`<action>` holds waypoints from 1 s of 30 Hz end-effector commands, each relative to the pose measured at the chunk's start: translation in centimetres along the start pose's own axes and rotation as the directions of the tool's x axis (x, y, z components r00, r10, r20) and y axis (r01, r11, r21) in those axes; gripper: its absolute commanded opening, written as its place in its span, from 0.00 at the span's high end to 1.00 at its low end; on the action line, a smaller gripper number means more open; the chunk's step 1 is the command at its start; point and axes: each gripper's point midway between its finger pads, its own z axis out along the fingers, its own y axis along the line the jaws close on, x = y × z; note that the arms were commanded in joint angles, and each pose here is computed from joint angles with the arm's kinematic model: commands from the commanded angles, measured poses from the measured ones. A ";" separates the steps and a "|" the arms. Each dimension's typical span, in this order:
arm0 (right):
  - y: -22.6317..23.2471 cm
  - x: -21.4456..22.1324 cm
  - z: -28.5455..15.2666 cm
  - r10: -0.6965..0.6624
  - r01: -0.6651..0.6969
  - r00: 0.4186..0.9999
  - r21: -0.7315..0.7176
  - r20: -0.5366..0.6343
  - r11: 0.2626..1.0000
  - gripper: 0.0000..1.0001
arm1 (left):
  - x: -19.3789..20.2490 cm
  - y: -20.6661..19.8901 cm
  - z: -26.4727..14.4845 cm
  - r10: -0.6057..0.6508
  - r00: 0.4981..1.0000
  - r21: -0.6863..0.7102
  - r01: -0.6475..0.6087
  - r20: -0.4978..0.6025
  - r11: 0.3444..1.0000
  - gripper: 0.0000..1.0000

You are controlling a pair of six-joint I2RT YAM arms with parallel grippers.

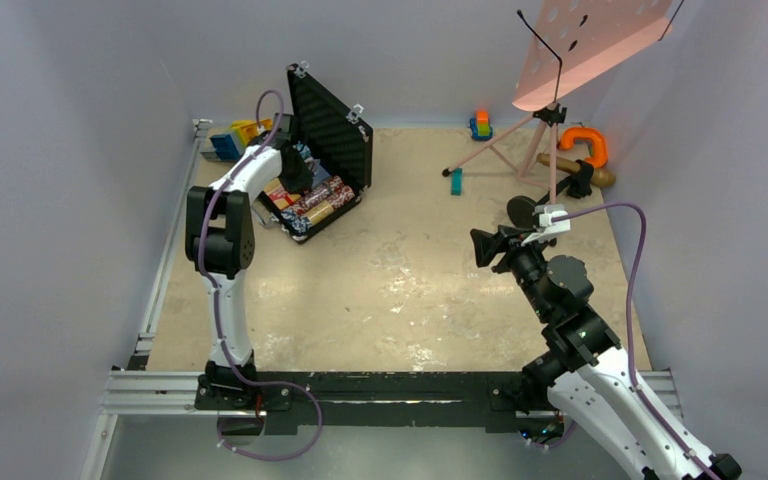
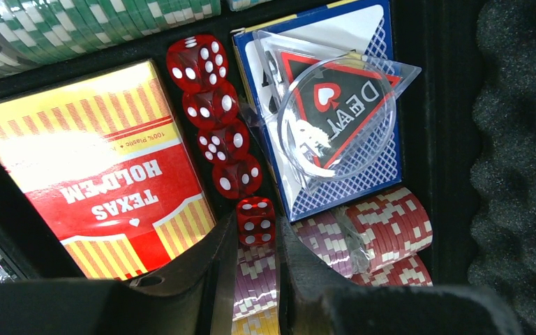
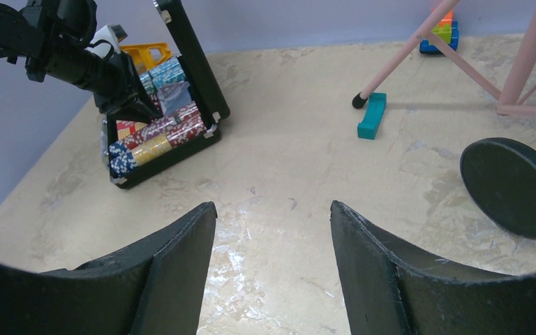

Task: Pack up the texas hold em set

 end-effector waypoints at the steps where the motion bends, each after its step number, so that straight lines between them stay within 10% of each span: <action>1: -0.1 -1.1 0.1 0.007 -0.007 0.999 0.010 0.040 1.000 0.35 | -1.1 -0.2 -0.4 -0.035 0.999 0.008 0.035 0.030 0.999 1.00; 9: 0.0 -1.1 0.1 0.010 -0.010 0.999 0.007 0.040 1.000 0.35 | -1.1 0.1 -0.4 -0.056 0.998 -0.003 0.056 0.038 0.998 0.98; 21: -0.1 -1.1 0.1 0.009 -0.010 0.999 0.009 0.041 1.000 0.34 | -1.4 0.0 -0.8 -0.060 0.997 0.002 0.060 0.051 0.998 0.62; 30: -0.1 -1.1 0.1 0.010 -0.010 0.999 0.009 0.041 1.000 0.35 | -2.2 0.1 -1.8 -0.053 0.995 0.002 0.053 0.088 0.999 0.56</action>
